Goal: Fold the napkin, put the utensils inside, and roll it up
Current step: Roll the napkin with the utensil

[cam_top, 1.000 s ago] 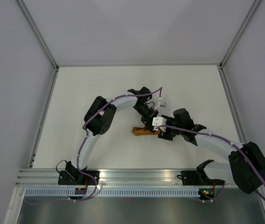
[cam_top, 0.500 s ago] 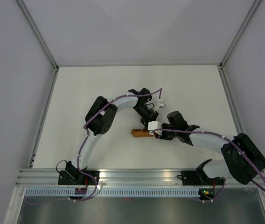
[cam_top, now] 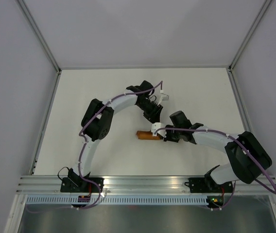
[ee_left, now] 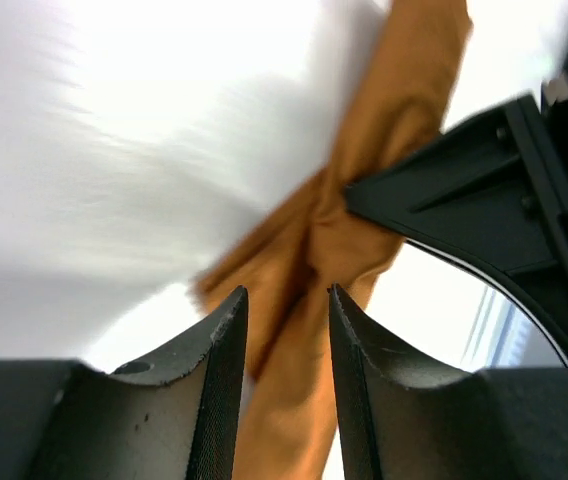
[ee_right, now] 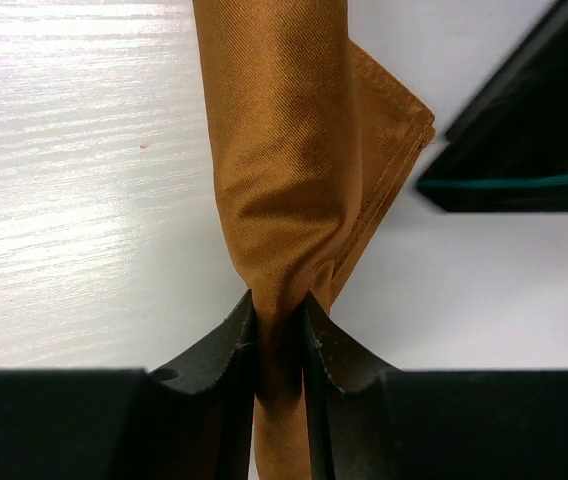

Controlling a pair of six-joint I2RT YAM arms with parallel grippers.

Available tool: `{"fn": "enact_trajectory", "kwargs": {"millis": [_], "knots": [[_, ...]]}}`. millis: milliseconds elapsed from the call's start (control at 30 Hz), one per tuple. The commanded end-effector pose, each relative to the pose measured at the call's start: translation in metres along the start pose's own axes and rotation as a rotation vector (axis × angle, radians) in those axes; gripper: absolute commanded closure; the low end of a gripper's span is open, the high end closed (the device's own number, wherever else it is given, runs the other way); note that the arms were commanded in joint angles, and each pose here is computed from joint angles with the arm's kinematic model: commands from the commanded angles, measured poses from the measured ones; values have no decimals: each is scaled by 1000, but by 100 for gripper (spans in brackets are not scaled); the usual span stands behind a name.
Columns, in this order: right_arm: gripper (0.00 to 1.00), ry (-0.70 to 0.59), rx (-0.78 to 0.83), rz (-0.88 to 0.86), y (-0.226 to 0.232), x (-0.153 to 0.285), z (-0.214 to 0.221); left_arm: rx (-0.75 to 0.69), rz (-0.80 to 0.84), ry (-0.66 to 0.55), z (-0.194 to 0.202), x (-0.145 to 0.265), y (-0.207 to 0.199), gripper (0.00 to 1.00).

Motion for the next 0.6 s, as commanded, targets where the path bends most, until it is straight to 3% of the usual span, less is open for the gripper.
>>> {"fn": "enact_trajectory", "kwargs": {"millis": [0, 300, 567], "knots": [[74, 82, -57, -128, 18, -1, 11, -24, -185, -184, -41, 57, 7, 57], [74, 175, -238, -345, 17, -15, 19, 64, -588, -419, -47, 132, 16, 57], [74, 202, -395, -577, -9, -16, 27, 23, -692, -564, -3, 142, -3, 55]]}}
Point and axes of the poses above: each gripper's point midway between its finger pads, its own x axis back along the fingers, its own y axis along the line the jaws close on, z = x × y, the point moved 5 cm from there along x, back along the fingers, and after that the axes turned 1 degree about -x, right-handed, at the moved point
